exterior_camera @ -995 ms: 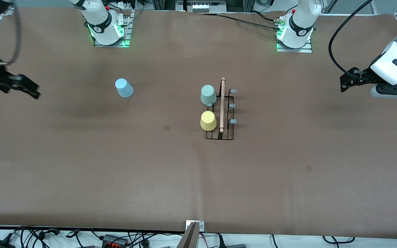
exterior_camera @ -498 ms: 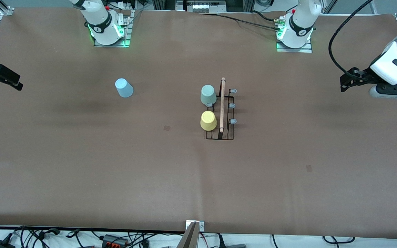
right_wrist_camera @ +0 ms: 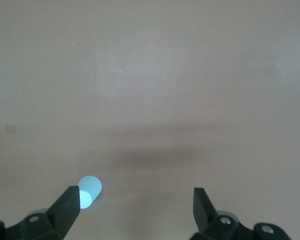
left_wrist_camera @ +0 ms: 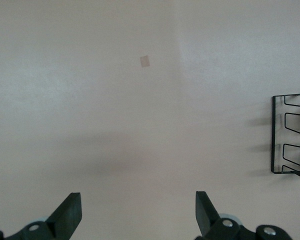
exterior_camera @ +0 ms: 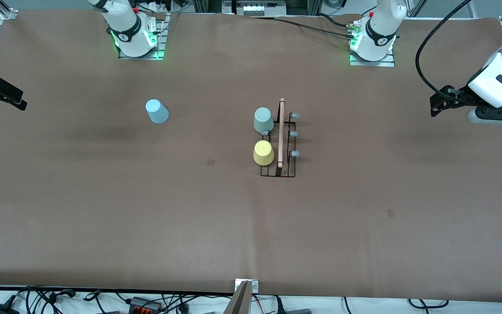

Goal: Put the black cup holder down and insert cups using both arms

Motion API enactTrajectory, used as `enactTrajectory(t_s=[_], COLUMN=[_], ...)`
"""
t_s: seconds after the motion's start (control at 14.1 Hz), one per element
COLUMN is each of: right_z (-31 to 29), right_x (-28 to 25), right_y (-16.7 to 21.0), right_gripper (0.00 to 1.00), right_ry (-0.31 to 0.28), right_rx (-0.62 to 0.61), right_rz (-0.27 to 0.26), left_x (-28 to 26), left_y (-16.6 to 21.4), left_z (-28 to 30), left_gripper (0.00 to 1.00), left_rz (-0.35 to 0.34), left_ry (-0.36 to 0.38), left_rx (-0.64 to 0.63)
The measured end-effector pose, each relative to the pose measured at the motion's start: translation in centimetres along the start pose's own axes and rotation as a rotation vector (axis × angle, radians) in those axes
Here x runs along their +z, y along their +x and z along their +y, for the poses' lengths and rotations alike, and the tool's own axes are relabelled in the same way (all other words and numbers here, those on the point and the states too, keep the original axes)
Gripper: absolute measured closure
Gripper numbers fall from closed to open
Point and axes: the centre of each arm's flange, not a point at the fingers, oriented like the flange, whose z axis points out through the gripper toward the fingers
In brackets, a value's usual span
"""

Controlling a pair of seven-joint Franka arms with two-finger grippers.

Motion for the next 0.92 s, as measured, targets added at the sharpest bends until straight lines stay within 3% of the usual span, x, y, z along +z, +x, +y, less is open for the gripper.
enactTrajectory(t_s=[0.57, 0.92], right_z=[1.2, 0.6], right_x=[1.2, 1.5], right_y=[0.3, 0.4], right_gripper=[0.0, 0.0], right_ry=[0.002, 0.056], right_rx=[-0.029, 0.01], right_rz=[-0.029, -0.035], left_x=[0.0, 0.0], left_y=[0.0, 0.0], left_z=[0.0, 0.0], left_gripper=[0.0, 0.0], left_rz=[0.0, 0.0], left_ry=[0.0, 0.0], left_rx=[0.0, 0.0])
